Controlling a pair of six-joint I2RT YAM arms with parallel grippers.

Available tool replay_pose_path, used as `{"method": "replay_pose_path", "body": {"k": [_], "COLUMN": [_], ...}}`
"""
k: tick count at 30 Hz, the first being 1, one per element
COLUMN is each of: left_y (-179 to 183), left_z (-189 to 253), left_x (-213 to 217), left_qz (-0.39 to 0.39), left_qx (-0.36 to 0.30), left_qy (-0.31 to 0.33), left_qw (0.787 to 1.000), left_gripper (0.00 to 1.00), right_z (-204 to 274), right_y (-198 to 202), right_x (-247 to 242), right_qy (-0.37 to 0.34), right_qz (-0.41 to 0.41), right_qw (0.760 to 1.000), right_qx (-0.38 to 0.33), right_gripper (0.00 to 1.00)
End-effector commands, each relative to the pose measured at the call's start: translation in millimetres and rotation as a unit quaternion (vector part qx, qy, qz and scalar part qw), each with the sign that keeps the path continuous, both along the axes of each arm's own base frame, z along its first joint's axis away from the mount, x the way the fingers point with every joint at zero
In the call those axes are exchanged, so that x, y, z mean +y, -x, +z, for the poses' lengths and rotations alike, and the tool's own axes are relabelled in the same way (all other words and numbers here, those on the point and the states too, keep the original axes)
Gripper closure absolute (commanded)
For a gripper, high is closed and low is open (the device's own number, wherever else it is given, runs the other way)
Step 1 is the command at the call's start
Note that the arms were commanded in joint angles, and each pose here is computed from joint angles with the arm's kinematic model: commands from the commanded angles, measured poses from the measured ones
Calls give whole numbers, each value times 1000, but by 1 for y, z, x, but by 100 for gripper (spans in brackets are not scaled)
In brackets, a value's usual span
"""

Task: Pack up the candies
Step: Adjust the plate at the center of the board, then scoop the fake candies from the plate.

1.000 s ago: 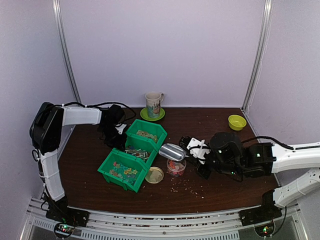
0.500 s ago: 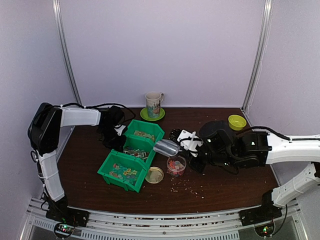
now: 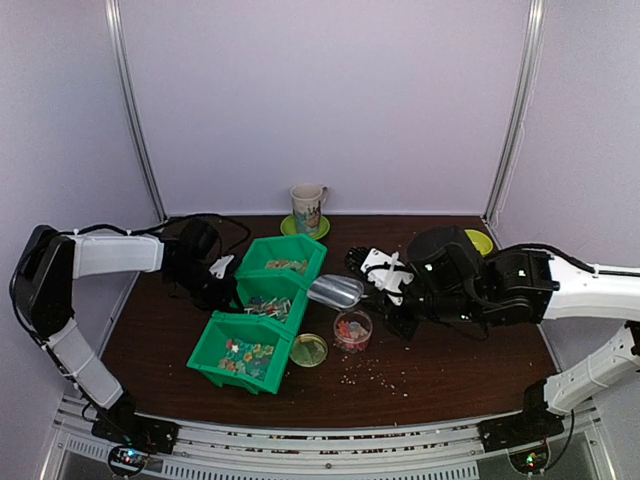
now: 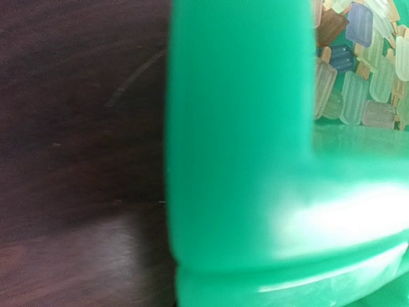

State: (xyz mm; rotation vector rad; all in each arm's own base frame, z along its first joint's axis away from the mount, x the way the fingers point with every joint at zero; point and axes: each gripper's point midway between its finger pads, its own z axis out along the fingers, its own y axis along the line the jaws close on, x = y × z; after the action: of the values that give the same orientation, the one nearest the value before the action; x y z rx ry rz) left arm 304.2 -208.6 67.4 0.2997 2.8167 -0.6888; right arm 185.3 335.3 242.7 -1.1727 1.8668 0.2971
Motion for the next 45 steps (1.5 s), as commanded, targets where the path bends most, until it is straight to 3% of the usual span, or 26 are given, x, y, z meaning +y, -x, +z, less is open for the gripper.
{"method": "replay_pose_path", "body": {"k": [1,5,11,16,27,45], "left_y": [-6,-4,-9,-15,-17,-14], "left_z": [64,56,45,44,39,43], "left_x": [-54,-54,-26,0,9,-1], "left_qz": [-40,-40,-29,-13,-14,-42], "left_qx": [-40,-25,-42,-61,-92,-122], "left_qy": [223,220,74,-18,-85,-108], "left_qw": [973,974,996,998,992,986], "left_gripper": [100,100,100,100,100,100], "right_z": [49,54,39,26,-11,-59], "right_y": [9,10,6,-1,-9,-24], "right_x": [-1,0,8,15,52,83], "right_qy": [-74,-76,-35,27,163,312], "right_qz": [13,14,11,3,13,8], "right_qw": [997,997,999,999,986,950], "right_qx": [-4,-4,13,24,38,24], "right_gripper": [100,100,100,100,100,100]}}
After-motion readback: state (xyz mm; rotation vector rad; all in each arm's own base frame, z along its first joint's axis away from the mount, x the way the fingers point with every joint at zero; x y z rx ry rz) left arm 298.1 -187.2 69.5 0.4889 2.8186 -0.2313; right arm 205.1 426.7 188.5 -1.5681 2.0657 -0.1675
